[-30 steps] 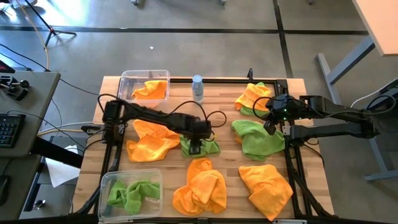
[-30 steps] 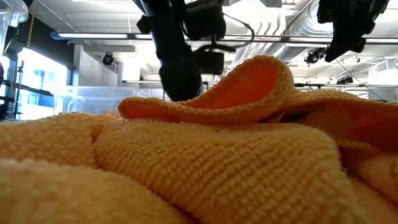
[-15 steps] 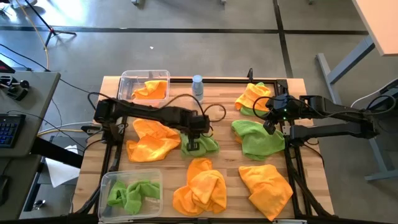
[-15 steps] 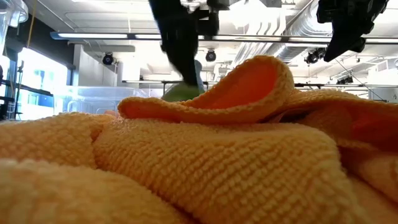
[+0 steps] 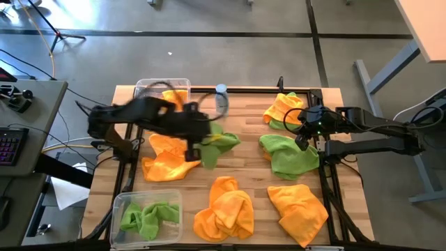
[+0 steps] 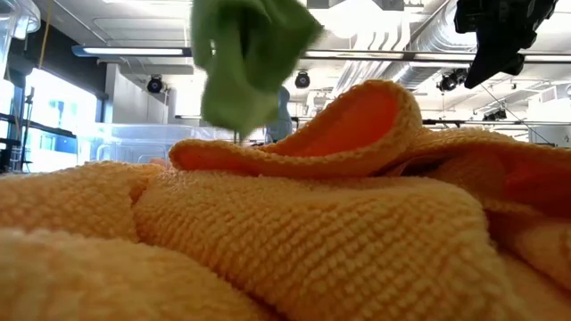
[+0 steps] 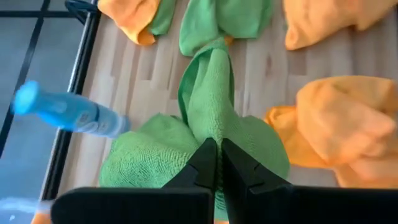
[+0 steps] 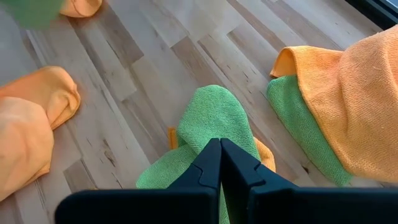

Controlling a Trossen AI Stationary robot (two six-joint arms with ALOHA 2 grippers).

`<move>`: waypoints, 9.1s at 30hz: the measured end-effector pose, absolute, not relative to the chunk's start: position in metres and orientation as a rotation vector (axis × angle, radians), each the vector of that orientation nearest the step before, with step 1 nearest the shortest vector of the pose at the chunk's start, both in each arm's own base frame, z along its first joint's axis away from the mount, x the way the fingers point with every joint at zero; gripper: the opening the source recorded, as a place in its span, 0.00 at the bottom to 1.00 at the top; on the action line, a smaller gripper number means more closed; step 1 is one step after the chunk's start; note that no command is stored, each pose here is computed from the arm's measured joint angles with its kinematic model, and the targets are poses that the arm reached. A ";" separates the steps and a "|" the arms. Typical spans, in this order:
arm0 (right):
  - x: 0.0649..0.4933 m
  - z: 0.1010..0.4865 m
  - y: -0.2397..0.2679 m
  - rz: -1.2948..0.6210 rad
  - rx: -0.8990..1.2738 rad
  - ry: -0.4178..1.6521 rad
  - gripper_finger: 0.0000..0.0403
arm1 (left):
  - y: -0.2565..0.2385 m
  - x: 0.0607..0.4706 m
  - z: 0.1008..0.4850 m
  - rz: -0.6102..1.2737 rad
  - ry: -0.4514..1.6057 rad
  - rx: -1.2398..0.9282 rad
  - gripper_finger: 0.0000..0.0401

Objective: Sort microfiber towel by color & place in baskets
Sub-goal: Put the green microfiber towel into the bottom transparent bin, then put the yellow microfiber towel into the top transparent bin

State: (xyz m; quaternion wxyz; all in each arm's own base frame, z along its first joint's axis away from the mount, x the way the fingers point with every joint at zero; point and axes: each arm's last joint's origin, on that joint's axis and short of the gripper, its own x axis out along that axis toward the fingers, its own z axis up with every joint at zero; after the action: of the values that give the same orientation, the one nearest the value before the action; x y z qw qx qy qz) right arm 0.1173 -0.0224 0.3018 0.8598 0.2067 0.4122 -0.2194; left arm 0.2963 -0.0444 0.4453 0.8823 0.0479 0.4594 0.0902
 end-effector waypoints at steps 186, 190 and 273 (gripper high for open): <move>0.178 0.288 0.062 -0.441 0.715 0.701 0.00 | -0.239 0.179 0.323 -0.505 1.378 0.557 0.00; 0.178 0.288 0.062 -0.445 0.699 0.696 0.00 | -0.211 0.171 0.356 -0.285 1.175 0.467 0.00; 0.139 0.269 -0.120 -1.093 0.681 0.893 0.01 | -0.002 0.182 0.316 0.459 0.191 0.029 0.00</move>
State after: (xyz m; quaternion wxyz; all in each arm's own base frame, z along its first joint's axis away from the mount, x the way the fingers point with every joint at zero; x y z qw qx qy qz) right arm 0.1394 -0.1204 0.2690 0.7084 0.3069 0.4021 -0.4922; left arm 0.1822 -0.0019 0.3155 0.9692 0.0145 0.0944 0.2270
